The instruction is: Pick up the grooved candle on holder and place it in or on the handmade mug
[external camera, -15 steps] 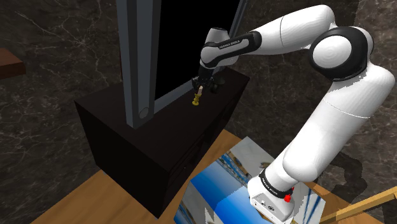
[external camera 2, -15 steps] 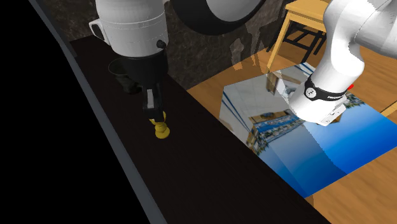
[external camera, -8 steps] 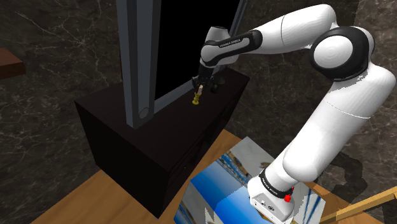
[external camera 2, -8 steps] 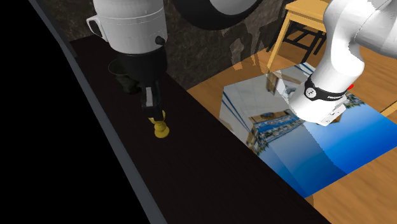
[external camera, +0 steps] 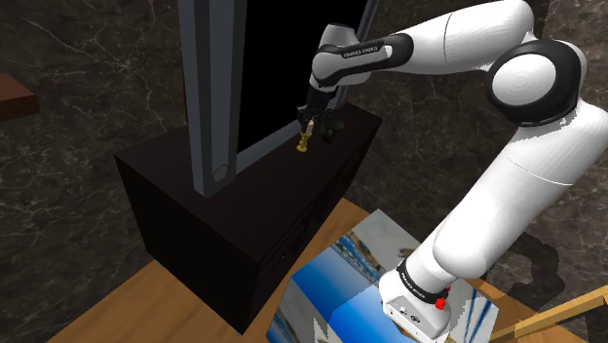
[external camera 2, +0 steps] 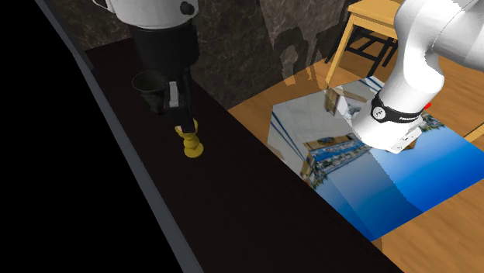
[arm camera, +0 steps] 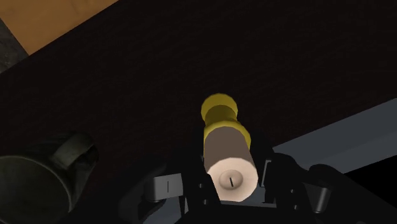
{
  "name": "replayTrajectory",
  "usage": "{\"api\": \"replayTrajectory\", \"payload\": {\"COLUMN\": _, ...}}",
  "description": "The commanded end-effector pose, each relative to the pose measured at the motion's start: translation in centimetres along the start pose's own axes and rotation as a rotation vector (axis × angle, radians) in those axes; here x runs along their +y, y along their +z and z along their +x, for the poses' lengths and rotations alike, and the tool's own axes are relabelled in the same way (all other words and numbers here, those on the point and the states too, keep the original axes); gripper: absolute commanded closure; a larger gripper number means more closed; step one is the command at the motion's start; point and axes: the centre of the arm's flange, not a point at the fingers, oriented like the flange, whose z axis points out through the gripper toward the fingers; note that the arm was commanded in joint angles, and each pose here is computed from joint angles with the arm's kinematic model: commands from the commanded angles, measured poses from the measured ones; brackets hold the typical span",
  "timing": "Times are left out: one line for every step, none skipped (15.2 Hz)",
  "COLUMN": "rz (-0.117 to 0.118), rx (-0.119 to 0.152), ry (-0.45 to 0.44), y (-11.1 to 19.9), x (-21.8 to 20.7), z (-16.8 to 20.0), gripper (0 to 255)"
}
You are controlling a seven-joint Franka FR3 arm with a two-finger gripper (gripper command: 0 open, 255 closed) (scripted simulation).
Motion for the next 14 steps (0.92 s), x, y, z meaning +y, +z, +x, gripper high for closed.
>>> {"api": "replayTrajectory", "payload": {"rz": 0.0, "rx": 0.0, "ry": 0.0, "y": -1.0, "x": -0.1, "z": -0.1, "gripper": 255}}
{"api": "replayTrajectory", "payload": {"rz": 0.0, "rx": 0.0, "ry": 0.0, "y": -1.6, "x": -0.1, "z": -0.1, "gripper": 255}}
{"api": "replayTrajectory", "payload": {"rz": 0.0, "rx": 0.0, "ry": 0.0, "y": -2.1, "x": -0.1, "z": 0.0, "gripper": 255}}
{"api": "replayTrajectory", "payload": {"rz": 0.0, "rx": 0.0, "ry": 0.0, "y": -2.6, "x": -0.1, "z": 0.0, "gripper": 255}}
{"api": "replayTrajectory", "payload": {"rz": 0.0, "rx": 0.0, "ry": 0.0, "y": -3.2, "x": -0.1, "z": 0.0, "gripper": 255}}
{"api": "replayTrajectory", "payload": {"rz": 0.0, "rx": 0.0, "ry": 0.0, "y": -3.7, "x": -0.1, "z": 0.0, "gripper": 255}}
{"api": "replayTrajectory", "payload": {"rz": 0.0, "rx": 0.0, "ry": 0.0, "y": -4.2, "x": -0.1, "z": 0.0, "gripper": 255}}
{"api": "replayTrajectory", "payload": {"rz": 0.0, "rx": 0.0, "ry": 0.0, "y": -4.7, "x": -0.1, "z": 0.0, "gripper": 255}}
{"api": "replayTrajectory", "payload": {"rz": 0.0, "rx": 0.0, "ry": 0.0, "y": -5.3, "x": -0.1, "z": 0.0, "gripper": 255}}
{"api": "replayTrajectory", "payload": {"rz": 0.0, "rx": 0.0, "ry": 0.0, "y": -5.8, "x": -0.1, "z": 0.0, "gripper": 255}}
{"api": "replayTrajectory", "payload": {"rz": 0.0, "rx": 0.0, "ry": 0.0, "y": -6.3, "x": -0.1, "z": 0.0, "gripper": 255}}
{"api": "replayTrajectory", "payload": {"rz": 0.0, "rx": 0.0, "ry": 0.0, "y": -6.9, "x": -0.1, "z": 0.1, "gripper": 255}}
{"api": "replayTrajectory", "payload": {"rz": 0.0, "rx": 0.0, "ry": 0.0, "y": -7.4, "x": -0.1, "z": 0.1, "gripper": 255}}
{"api": "replayTrajectory", "payload": {"rz": 0.0, "rx": 0.0, "ry": 0.0, "y": -7.9, "x": -0.2, "z": 0.1, "gripper": 255}}
